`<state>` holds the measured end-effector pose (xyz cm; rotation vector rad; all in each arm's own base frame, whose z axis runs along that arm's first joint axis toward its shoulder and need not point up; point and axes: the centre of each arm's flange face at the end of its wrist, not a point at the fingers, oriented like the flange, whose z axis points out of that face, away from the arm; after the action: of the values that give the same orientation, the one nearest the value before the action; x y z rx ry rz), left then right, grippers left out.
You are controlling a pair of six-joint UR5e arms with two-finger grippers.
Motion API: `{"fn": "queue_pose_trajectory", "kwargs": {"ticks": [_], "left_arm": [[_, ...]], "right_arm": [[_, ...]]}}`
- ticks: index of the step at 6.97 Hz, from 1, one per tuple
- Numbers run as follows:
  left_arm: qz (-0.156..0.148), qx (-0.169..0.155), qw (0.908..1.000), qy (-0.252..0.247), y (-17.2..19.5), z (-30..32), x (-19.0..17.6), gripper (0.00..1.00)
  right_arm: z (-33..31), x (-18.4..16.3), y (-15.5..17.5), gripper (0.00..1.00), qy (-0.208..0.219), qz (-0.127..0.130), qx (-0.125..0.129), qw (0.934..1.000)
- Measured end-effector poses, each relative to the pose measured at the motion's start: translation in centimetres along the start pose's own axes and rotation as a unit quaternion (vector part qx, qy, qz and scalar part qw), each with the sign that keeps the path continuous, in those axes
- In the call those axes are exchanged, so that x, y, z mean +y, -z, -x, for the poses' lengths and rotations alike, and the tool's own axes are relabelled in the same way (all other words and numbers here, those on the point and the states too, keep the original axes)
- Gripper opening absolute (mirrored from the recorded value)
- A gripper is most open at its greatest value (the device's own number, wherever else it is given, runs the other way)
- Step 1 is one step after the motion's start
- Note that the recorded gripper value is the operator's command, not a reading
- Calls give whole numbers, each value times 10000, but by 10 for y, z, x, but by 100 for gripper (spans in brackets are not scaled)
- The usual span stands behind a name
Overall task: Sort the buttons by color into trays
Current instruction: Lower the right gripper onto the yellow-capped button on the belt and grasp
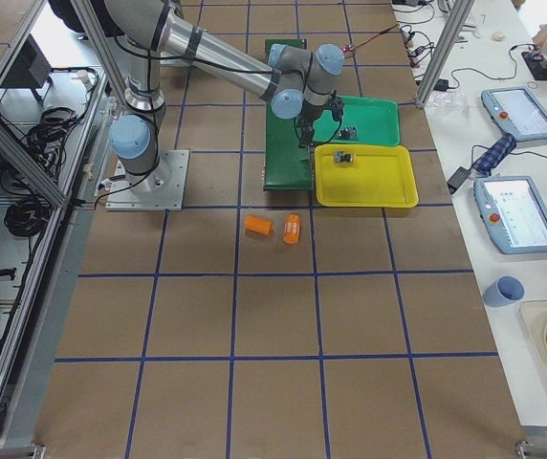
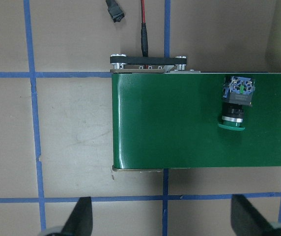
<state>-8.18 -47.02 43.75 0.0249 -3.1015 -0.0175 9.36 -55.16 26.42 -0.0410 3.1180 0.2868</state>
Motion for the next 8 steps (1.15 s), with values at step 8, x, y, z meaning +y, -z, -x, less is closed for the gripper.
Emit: {"fn": "queue_pose_trajectory", "kwargs": {"ticks": [8], "left_arm": [[85,-1,10000,2,-9,2,-4,100]], "right_arm": [[53,5,7,100,-228,-214,65,9995]]}}
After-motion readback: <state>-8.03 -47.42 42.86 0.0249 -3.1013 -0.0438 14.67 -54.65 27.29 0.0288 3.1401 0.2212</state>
